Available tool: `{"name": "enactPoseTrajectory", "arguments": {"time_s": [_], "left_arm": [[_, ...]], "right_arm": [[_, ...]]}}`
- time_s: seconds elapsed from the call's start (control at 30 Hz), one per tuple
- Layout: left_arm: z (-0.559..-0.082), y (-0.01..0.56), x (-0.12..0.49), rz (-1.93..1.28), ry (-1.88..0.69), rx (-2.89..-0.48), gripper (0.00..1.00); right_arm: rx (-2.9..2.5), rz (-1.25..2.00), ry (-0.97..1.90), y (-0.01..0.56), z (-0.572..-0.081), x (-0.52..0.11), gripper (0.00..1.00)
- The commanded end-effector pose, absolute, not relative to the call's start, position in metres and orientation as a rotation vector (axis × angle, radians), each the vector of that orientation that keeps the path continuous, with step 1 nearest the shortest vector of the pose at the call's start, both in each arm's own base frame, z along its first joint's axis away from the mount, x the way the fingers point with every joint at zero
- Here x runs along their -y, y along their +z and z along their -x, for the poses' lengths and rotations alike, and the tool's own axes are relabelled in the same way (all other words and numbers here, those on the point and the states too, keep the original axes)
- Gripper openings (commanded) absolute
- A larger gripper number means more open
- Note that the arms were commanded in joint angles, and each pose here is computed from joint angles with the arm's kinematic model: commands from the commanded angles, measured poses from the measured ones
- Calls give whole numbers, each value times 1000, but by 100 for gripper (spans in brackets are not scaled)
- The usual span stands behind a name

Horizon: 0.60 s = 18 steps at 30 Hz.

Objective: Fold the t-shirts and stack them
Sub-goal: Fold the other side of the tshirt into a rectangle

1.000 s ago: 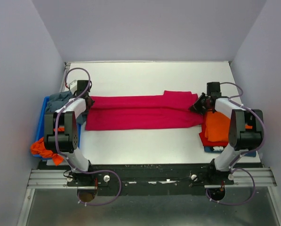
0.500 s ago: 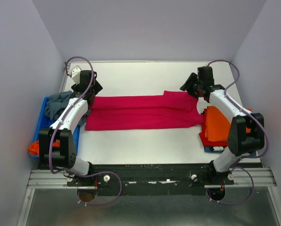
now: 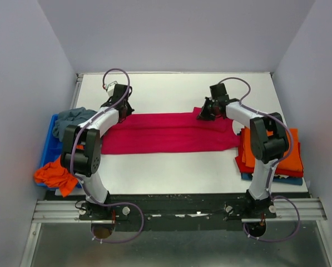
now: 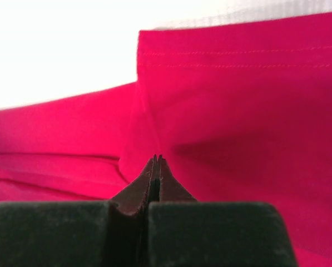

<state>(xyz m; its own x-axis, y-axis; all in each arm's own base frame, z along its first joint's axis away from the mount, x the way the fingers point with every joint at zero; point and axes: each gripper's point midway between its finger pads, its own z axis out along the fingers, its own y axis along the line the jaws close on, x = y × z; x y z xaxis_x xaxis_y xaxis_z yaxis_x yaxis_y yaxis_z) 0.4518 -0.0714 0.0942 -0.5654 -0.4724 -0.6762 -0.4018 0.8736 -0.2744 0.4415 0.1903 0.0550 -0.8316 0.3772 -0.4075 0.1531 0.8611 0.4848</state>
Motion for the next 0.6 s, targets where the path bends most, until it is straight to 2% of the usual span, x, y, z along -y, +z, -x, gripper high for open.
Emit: {"name": "enactPoseTrajectory", "arguments": {"time_s": [0.0,0.57], "left_arm": [[-453,79,61,633,-20,-2305,0],[-455,20,62,697,-4,-2448,0]], "right_arm": [[-2560,-428,593,51,-447,-191,1],[-2675,-631,258,14,-458,-160,1]]}}
